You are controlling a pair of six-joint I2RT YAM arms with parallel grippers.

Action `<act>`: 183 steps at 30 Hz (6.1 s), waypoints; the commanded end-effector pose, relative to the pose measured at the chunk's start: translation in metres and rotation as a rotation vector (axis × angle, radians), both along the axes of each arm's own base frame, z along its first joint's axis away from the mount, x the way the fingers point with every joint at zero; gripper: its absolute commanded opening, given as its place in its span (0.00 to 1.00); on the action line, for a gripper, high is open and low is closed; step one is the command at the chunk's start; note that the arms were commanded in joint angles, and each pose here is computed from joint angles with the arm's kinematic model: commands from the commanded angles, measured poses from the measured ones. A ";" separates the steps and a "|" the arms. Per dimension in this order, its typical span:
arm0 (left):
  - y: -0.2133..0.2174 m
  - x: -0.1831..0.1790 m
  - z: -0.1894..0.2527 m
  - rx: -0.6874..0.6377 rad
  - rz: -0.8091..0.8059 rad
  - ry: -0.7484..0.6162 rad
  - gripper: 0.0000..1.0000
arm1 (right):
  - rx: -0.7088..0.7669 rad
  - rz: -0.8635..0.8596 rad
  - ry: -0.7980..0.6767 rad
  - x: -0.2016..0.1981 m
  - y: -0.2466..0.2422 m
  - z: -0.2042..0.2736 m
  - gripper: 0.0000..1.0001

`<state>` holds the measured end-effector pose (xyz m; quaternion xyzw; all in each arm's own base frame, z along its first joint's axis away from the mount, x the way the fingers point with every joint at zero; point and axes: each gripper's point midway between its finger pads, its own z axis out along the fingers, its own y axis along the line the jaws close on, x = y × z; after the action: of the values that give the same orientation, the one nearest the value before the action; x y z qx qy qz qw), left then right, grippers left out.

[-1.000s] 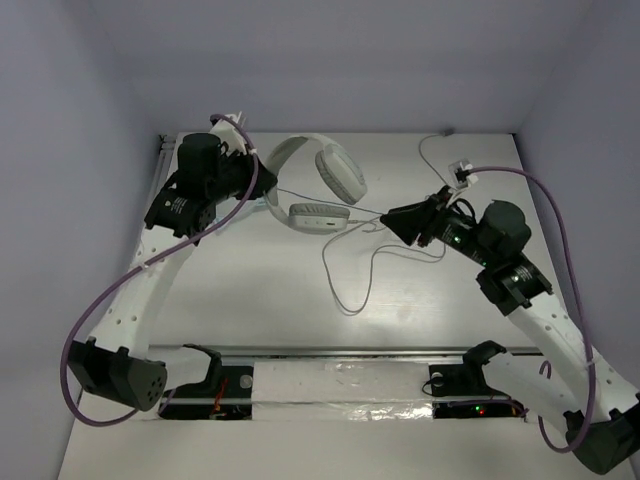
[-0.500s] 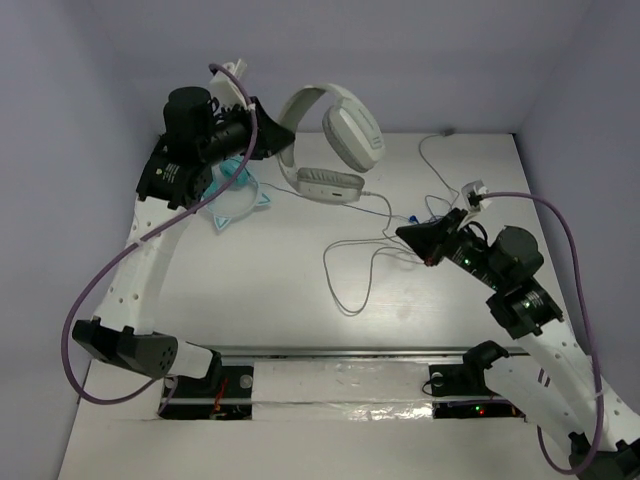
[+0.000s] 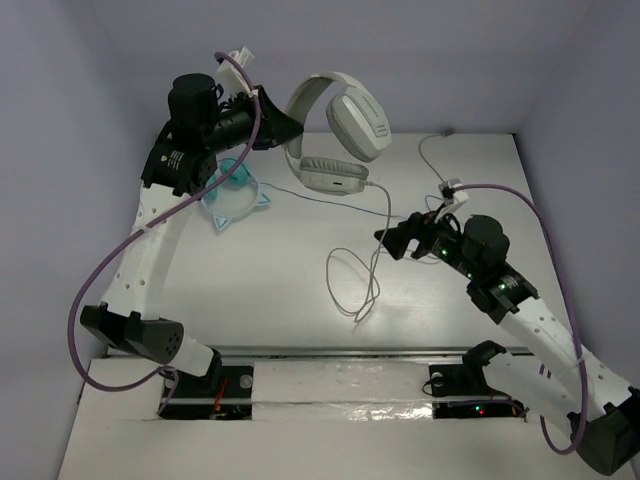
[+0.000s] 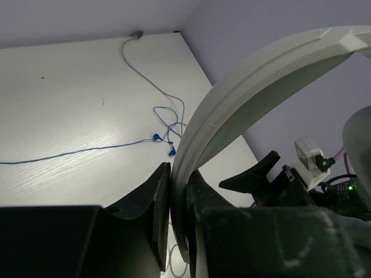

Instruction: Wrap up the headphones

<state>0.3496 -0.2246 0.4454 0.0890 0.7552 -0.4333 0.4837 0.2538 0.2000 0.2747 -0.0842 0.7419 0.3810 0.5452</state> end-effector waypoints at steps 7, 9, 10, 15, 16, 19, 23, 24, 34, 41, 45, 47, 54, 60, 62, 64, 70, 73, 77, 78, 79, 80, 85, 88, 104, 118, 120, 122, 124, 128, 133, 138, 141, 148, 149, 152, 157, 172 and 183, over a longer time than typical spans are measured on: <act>-0.003 -0.004 0.057 -0.089 -0.011 -0.069 0.00 | 0.007 0.139 -0.117 0.004 0.038 0.001 0.74; -0.003 -0.001 0.060 -0.094 -0.006 -0.073 0.00 | 0.038 0.083 -0.117 0.007 0.031 0.001 0.57; 0.000 0.004 0.059 -0.095 0.008 -0.071 0.00 | 0.058 0.039 -0.122 0.009 0.025 0.005 0.47; -0.005 0.012 0.063 -0.123 0.002 -0.068 0.00 | 0.102 -0.090 -0.146 0.002 -0.004 0.024 0.17; -0.006 0.014 0.061 -0.125 0.001 -0.062 0.00 | 0.094 -0.095 -0.133 -0.001 -0.006 0.015 0.24; -0.008 0.016 0.064 -0.137 -0.011 -0.066 0.00 | 0.121 -0.074 -0.127 -0.008 -0.006 0.012 0.57; -0.011 0.014 0.068 -0.157 -0.029 -0.069 0.00 | 0.156 -0.033 -0.121 -0.013 0.001 -0.002 0.65; -0.011 0.014 0.069 -0.159 -0.030 -0.071 0.00 | 0.162 0.019 -0.119 -0.019 0.008 -0.002 0.65; -0.006 -0.006 0.085 -0.181 -0.041 -0.131 0.00 | 0.090 -0.050 -0.083 0.026 0.020 -0.025 0.75; -0.004 -0.016 0.079 -0.180 -0.047 -0.127 0.00 | 0.063 -0.098 -0.152 0.040 0.016 -0.025 0.76; -0.003 -0.020 0.079 -0.186 -0.047 -0.133 0.00 | 0.051 0.025 -0.108 0.040 0.041 -0.044 0.75; -0.002 -0.021 0.082 -0.190 -0.046 -0.138 0.00 | 0.063 0.074 -0.090 0.040 0.052 -0.050 0.74; 0.001 -0.019 0.094 -0.230 -0.030 -0.149 0.00 | 0.122 0.108 -0.052 0.039 0.066 -0.062 0.48; 0.017 0.006 0.097 -0.264 0.121 -0.160 0.00 | 0.118 0.171 -0.002 0.007 0.099 -0.067 0.18; 0.032 0.024 0.095 -0.278 0.208 -0.159 0.00 | 0.100 0.193 0.022 -0.011 0.105 -0.069 0.13; 0.045 0.049 0.087 -0.266 0.301 -0.143 0.00 | 0.085 0.198 0.055 -0.033 0.108 -0.068 0.06; 0.081 0.105 0.038 -0.168 0.548 -0.087 0.00 | 0.011 0.075 0.138 -0.063 0.088 -0.053 0.00; 0.090 0.111 -0.003 -0.143 0.607 -0.048 0.00 | -0.079 0.000 0.198 -0.058 0.078 -0.055 0.00; 0.096 0.102 -0.062 -0.025 0.716 -0.013 0.00 | -0.250 -0.008 0.219 -0.064 0.084 -0.046 0.00; 0.097 0.099 -0.069 -0.005 0.734 -0.016 0.00 | -0.299 -0.016 0.202 -0.067 0.088 -0.045 0.00; 0.102 0.093 -0.073 0.011 0.772 -0.024 0.00 | -0.353 -0.014 0.208 -0.072 0.084 -0.045 0.00; 0.092 0.086 -0.079 0.030 0.756 -0.024 0.00 | -0.334 -0.008 0.180 -0.073 0.090 -0.019 0.00; 0.084 0.053 -0.144 0.161 0.763 0.021 0.00 | -0.468 -0.064 0.073 -0.065 0.085 0.027 0.00; 0.075 0.036 -0.177 0.232 0.720 0.052 0.00 | -0.522 -0.188 -0.017 -0.045 0.069 0.066 0.00; 0.075 0.022 -0.140 0.129 0.706 0.015 0.00 | -0.258 0.035 -0.088 -0.064 0.098 0.117 0.00; 0.088 -0.041 0.164 -0.184 0.552 -0.405 0.00 | -0.181 0.124 0.057 -0.087 0.107 0.000 0.03; 0.088 -0.053 0.178 -0.212 0.522 -0.420 0.00 | -0.188 0.073 0.050 -0.078 0.102 -0.011 0.23; 0.085 -0.063 0.185 -0.227 0.487 -0.428 0.00 | -0.164 0.022 0.019 -0.071 0.096 -0.013 0.40; 0.089 -0.077 0.197 -0.254 0.475 -0.449 0.00 | -0.135 -0.008 -0.008 -0.060 0.089 -0.011 0.62; 0.086 -0.096 0.211 -0.284 0.420 -0.473 0.00 | -0.061 -0.021 -0.051 -0.035 0.086 -0.007 0.77; 0.087 -0.105 0.218 -0.308 0.401 -0.478 0.00 | -0.027 0.013 -0.106 -0.019 0.089 -0.009 0.81; 0.091 -0.110 0.232 -0.322 0.409 -0.502 0.00 | -0.021 0.109 -0.105 -0.029 0.104 -0.028 0.83; 0.087 -0.110 0.234 -0.335 0.392 -0.500 0.00 | 0.008 0.167 -0.092 -0.034 0.117 -0.035 0.84; 0.097 -0.109 0.237 -0.333 0.446 -0.506 0.00 | 0.105 0.138 -0.082 -0.037 0.110 -0.053 0.63; 0.098 -0.107 0.236 -0.332 0.455 -0.506 0.00 | 0.113 0.136 -0.082 -0.038 0.109 -0.052 0.58; 0.104 -0.091 0.229 -0.324 0.524 -0.483 0.00 | 0.097 0.155 -0.040 -0.043 0.109 -0.064 0.23; 0.104 -0.039 0.178 -0.233 0.642 -0.393 0.00 | -0.031 0.033 0.126 -0.033 0.094 -0.077 0.00; 0.093 0.063 -0.090 0.015 0.834 -0.013 0.00 | -0.582 -0.060 0.340 -0.021 0.099 -0.116 0.00; 0.017 0.039 -0.190 0.136 0.540 0.020 0.00 | -0.555 0.428 0.148 -0.096 0.178 -0.021 0.00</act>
<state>0.3841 -0.1669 0.1926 -0.1238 0.8454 -0.1324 0.5025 0.1628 0.3737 0.2033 -0.3159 0.8573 0.2331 0.3330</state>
